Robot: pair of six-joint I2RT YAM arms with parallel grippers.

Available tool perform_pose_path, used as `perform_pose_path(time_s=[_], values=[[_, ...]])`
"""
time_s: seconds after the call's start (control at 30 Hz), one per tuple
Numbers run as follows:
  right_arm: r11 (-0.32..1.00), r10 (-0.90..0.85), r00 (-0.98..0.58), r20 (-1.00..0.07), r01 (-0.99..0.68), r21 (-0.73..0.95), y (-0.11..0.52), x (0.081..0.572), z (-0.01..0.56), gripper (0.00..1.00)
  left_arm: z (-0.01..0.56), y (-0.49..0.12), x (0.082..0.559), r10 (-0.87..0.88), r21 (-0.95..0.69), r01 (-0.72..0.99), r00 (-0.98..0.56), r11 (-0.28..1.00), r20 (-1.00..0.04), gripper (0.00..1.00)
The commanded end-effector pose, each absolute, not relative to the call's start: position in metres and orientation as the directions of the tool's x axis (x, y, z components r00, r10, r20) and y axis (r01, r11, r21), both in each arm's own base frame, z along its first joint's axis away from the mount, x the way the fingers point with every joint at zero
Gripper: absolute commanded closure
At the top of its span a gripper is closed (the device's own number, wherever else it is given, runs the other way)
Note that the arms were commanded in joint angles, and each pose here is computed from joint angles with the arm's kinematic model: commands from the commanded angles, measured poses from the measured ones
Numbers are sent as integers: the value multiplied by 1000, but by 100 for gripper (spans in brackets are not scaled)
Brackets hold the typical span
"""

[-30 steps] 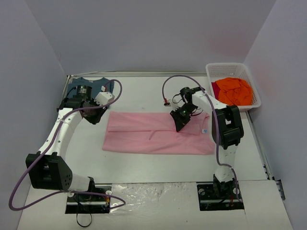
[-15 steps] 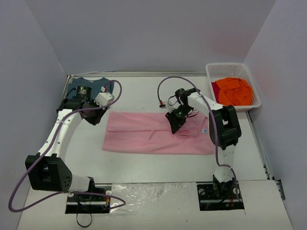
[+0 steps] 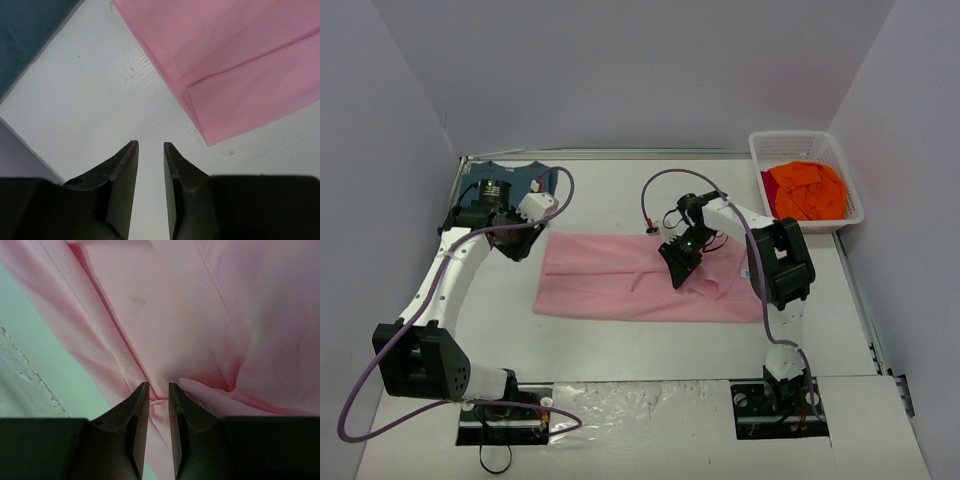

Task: Fold and stack the t-shirts
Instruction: Fold the other side of the tshirt into a rectangle

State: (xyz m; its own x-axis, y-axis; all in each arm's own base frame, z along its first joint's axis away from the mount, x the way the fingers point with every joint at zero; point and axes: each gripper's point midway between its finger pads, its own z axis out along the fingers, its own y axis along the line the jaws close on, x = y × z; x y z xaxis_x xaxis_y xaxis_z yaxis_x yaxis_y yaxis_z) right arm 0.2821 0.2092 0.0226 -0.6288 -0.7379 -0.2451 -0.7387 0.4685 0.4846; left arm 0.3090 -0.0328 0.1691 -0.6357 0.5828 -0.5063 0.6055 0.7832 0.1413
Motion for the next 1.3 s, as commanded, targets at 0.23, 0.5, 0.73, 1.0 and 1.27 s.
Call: perform_pose_path(time_s=[0.23,0.5,0.73,1.0,1.27], values=[[415,-761,-579,-294,-781,466,216,264,65,78,179,-35,310,565,132,597,-631,791,-531,73],[471,-753,-561,-344,-824,315,188,278,100,74,182,-40,311,556,109,605,-626,788,-546,73],[703,-597,-733,-326,-674,227,120,308,94,76,179,-51,309,552,63,635,-613,770,-565,73],[833,-472,-845,-252,-521,185,51,297,80,71,157,-80,310,569,-77,713,-615,697,-546,75],[869,-420,-881,-218,-459,185,22,280,73,71,136,-102,317,638,-51,759,-580,649,-507,75]])
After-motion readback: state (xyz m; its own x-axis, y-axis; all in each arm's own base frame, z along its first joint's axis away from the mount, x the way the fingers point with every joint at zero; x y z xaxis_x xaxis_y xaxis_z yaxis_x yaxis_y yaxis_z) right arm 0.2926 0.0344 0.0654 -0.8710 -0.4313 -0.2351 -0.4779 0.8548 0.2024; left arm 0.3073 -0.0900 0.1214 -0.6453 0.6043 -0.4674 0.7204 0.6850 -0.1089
